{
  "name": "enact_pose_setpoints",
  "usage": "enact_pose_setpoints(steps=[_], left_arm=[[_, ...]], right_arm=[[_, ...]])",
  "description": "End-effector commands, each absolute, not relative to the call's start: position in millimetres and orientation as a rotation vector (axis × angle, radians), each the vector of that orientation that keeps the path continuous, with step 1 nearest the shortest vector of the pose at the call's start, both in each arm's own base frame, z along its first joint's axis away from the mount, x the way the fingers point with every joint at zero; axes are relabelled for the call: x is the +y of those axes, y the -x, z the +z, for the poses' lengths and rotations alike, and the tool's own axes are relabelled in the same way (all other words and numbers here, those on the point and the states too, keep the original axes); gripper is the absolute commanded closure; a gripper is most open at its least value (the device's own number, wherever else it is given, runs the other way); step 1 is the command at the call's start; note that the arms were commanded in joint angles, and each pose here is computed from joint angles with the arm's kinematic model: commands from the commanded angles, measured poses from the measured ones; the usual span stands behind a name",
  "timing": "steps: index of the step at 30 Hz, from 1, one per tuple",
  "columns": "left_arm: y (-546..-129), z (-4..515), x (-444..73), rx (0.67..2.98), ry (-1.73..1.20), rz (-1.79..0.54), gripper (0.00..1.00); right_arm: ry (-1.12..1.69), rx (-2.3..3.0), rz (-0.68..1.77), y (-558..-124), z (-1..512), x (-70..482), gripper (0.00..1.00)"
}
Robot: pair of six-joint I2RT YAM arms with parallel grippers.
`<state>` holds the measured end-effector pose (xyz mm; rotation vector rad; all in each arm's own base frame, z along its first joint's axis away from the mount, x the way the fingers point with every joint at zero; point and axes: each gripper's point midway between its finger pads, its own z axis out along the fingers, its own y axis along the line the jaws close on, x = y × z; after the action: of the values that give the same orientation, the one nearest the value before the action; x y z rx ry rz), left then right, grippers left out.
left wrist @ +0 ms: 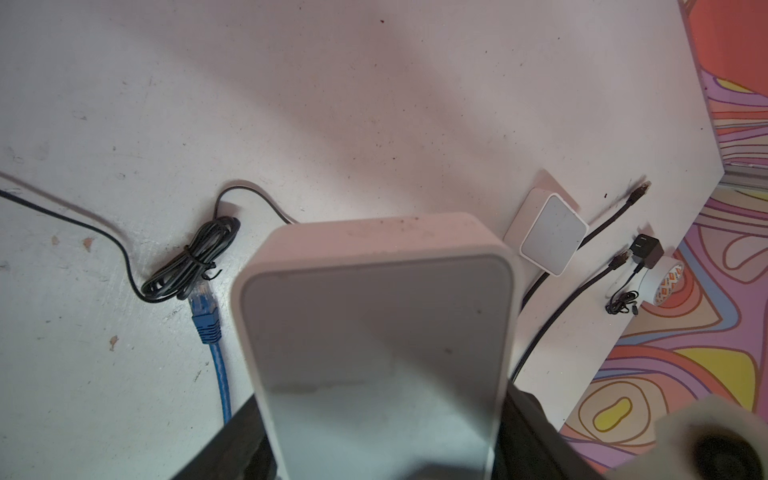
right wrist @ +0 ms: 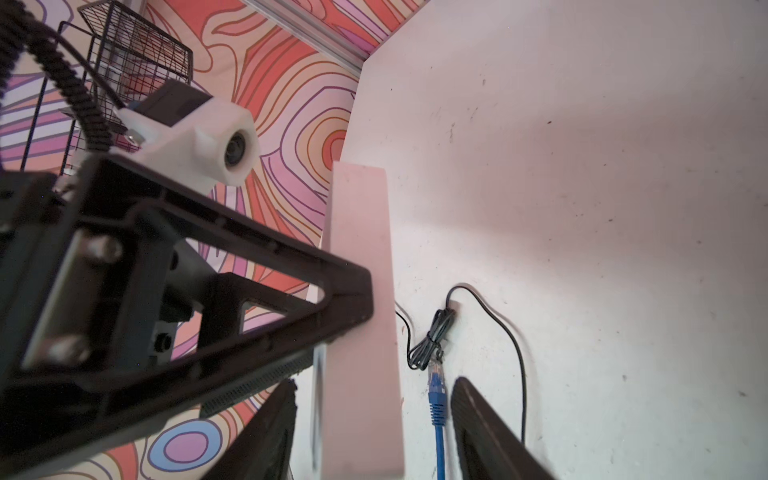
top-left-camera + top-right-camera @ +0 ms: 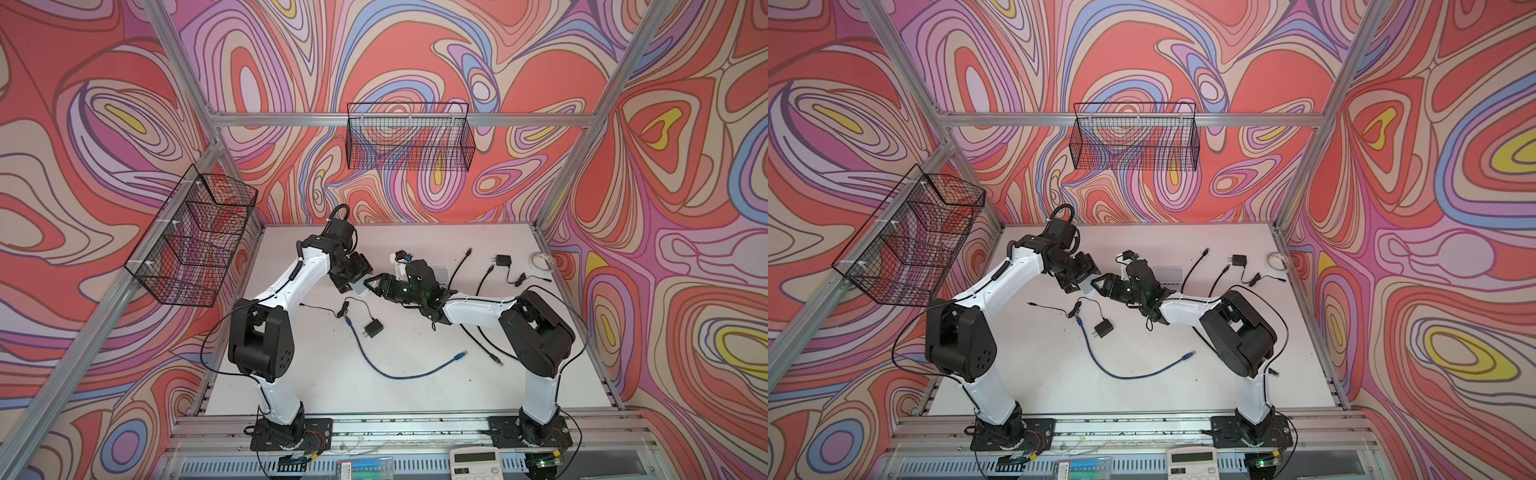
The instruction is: Insert the plug into the switch port
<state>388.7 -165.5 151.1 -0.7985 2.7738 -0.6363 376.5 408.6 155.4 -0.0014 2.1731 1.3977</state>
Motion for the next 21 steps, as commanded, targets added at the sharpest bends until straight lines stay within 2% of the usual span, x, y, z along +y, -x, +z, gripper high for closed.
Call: enact_pose_setpoints(steps=[1, 7, 12, 14, 17, 18, 21], left_arm=[[-386.8, 164.9, -168.7, 2.743, 0.789, -0.679, 0.68], [-386.6, 164.2, -171.0, 2.738, 0.791, -0.706, 0.68], [-384.3, 162.0, -172.8, 2.743, 0.786, -0.723, 0.68], [-383.1, 160.9, -172.8, 2.740, 0.784, -0.729, 0.67], [-381.5, 159.4, -173.0, 2.735, 0.779, -0.741, 0.67], [-381.0, 160.0, -173.6, 2.733, 0.774, -0.747, 0.67], [-380.0, 163.5, -175.3, 2.722, 0.755, -0.773, 0.56]], right_arm=[[0.019, 2.143, 1.446, -378.8, 160.9, 418.5, 0.44], [0.017, 2.130, 1.484, -378.1, 158.0, 422.1, 0.59], [0.024, 2.117, 1.500, -378.1, 157.7, 424.1, 0.65], [0.053, 2.080, 1.524, -378.1, 163.5, 426.4, 0.71], [0.069, 2.078, 1.529, -378.2, 166.0, 429.3, 0.86], [0.073, 2.082, 1.524, -378.6, 166.3, 429.7, 0.87], [0.069, 2.073, 1.539, -377.5, 166.6, 429.6, 0.95]])
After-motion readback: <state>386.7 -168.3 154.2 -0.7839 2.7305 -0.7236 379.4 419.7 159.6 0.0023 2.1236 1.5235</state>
